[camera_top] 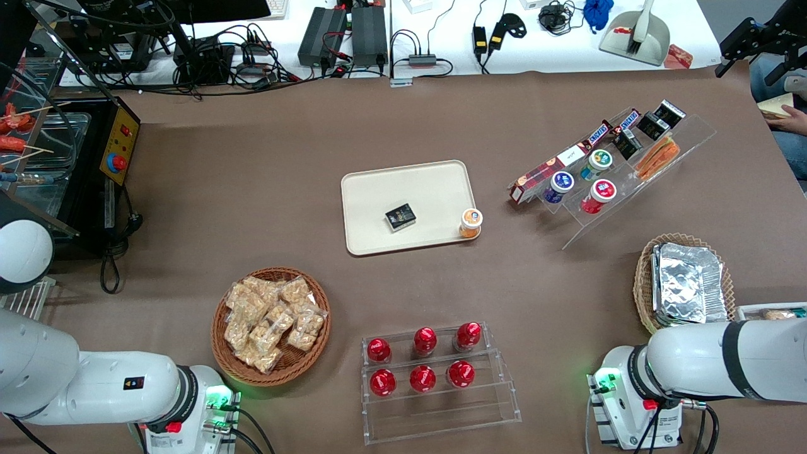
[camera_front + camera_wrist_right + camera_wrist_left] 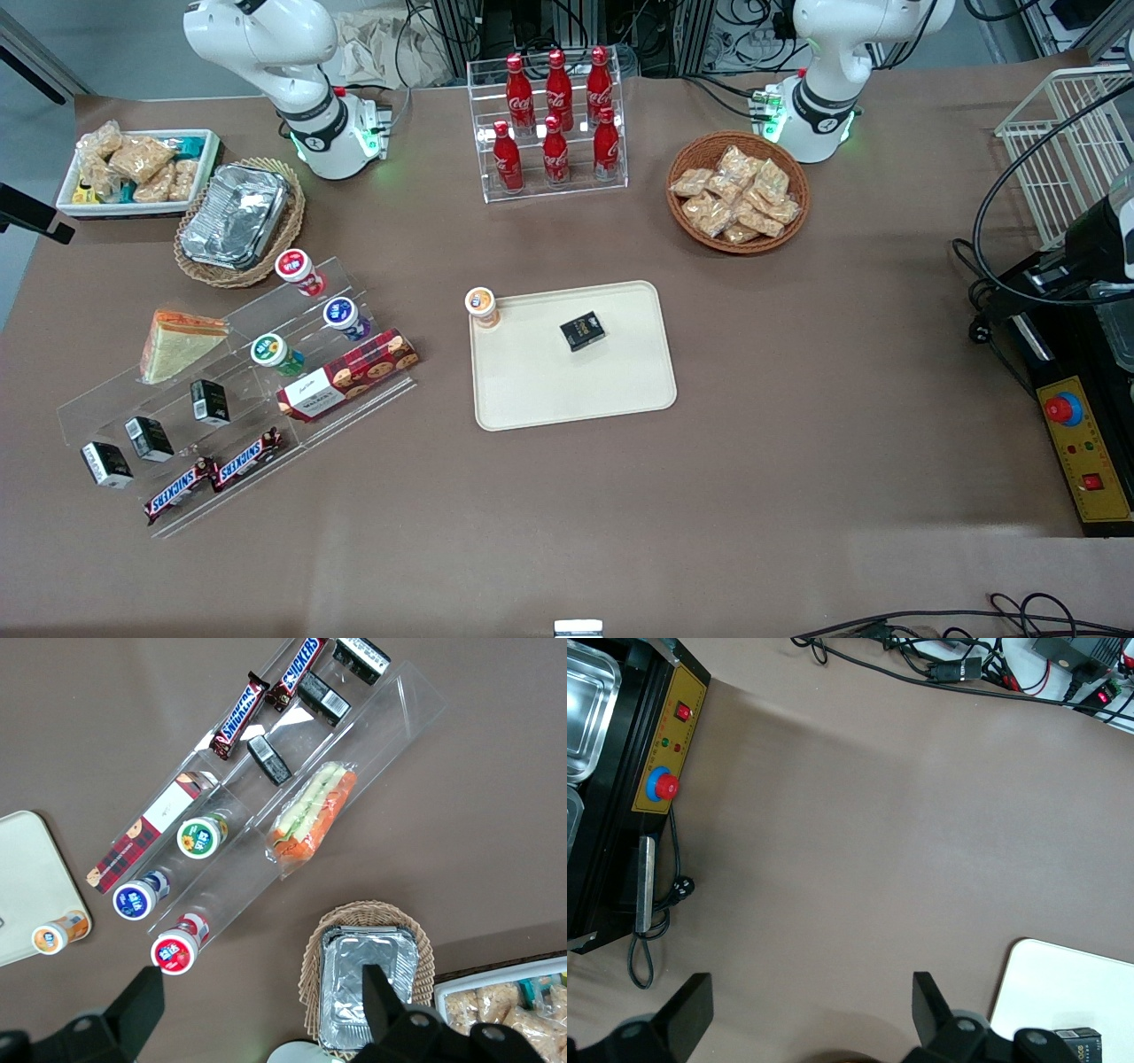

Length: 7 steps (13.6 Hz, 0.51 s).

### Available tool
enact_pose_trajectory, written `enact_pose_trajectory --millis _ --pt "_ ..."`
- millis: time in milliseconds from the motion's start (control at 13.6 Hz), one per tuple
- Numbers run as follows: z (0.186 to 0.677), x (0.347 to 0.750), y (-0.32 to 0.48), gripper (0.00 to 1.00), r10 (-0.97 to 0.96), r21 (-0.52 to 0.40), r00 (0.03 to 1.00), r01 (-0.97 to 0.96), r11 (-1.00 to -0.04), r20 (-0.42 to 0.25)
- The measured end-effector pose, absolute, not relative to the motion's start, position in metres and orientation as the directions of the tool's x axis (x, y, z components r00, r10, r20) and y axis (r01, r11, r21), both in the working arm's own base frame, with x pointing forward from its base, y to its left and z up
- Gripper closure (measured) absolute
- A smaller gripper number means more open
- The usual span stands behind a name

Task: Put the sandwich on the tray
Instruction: 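Move the right gripper toward the acrylic rack holding the wrapped sandwich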

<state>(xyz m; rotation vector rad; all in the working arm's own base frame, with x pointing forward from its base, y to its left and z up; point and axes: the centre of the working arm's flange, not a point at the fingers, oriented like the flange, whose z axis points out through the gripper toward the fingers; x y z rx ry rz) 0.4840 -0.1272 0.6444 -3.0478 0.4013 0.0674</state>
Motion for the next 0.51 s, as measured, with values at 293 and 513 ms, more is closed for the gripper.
enact_pose_trajectory --millis 293,513 --pt "0.643 0.486 -0.122 0.00 -0.322 -0.054 0.945 -0.325 -0.944 -0.059" --pt "0.639 0.494 -0.093 0.00 -0.475 0.024 0.878 -0.474 -0.880 -0.057"
